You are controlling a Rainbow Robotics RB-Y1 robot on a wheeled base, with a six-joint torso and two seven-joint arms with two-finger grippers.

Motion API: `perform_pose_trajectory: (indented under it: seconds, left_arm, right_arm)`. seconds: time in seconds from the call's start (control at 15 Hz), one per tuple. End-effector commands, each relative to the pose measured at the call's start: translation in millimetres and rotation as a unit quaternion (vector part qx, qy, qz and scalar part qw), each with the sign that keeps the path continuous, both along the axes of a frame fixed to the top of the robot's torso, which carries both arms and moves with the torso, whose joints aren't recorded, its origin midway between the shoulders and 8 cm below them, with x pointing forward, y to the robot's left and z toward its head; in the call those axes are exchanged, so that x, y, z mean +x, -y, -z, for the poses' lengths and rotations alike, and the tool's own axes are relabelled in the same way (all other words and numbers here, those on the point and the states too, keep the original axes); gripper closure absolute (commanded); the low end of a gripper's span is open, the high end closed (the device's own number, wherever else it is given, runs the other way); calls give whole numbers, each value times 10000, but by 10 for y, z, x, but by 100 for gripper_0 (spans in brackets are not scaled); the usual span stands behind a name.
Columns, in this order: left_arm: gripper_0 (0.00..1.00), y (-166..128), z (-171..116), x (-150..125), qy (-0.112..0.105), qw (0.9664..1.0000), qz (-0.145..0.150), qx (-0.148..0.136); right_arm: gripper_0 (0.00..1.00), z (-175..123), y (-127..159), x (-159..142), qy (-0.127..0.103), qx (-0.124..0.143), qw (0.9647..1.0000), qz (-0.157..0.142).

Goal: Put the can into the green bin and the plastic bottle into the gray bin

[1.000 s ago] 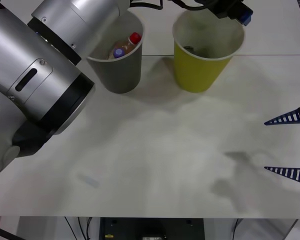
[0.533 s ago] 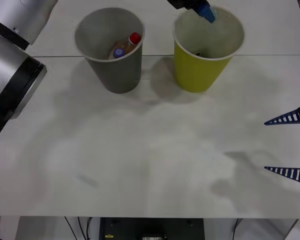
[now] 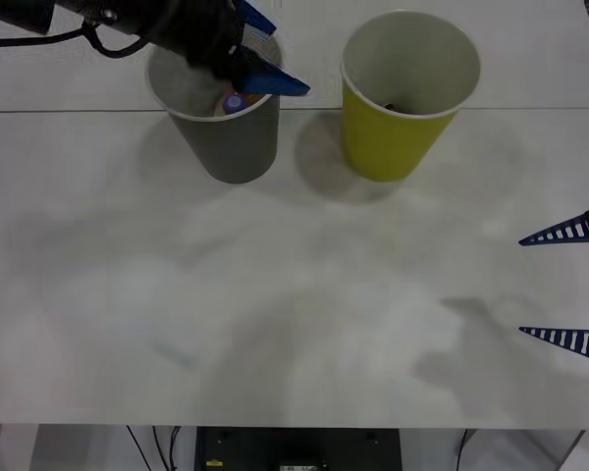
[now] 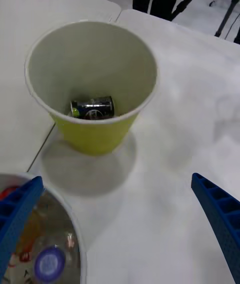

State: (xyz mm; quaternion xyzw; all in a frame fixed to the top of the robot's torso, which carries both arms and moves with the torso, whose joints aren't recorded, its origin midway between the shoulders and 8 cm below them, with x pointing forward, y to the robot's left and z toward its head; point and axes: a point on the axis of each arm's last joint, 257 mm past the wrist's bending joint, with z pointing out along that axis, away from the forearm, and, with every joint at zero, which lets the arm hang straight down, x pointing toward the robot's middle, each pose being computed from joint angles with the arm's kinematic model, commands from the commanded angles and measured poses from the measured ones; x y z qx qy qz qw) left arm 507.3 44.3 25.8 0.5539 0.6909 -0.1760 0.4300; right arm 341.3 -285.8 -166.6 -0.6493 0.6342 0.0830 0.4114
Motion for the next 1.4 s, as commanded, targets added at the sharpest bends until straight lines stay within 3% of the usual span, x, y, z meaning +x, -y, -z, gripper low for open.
perform_pose_trajectory:
  seconds: [0.07,0.4,0.6,0.8,1.2,1.4]
  left_arm:
    - [0,-353,202,-331,233,9996,138,71]
    - [0,-932,691,-779,682,9950,600,421]
    - [0,-1163,994,-969,955,9884,888,785]
    - [0,-1335,1268,-1119,1102,9833,1078,973]
    - [0,-1629,1684,-1334,1392,9690,1450,1433]
    - [0,-1684,1775,-1455,1322,9698,1469,1428]
  right_arm:
    - [0,0,0,0,0,0,10000,0]
    - [0,0,0,0,0,0,10000,0]
    - [0,0,0,0,0,0,10000,0]
    - [0,0,0,0,0,0,10000,0]
    - [0,0,0,0,0,0,10000,0]
    - [0,0,0,0,0,0,10000,0]
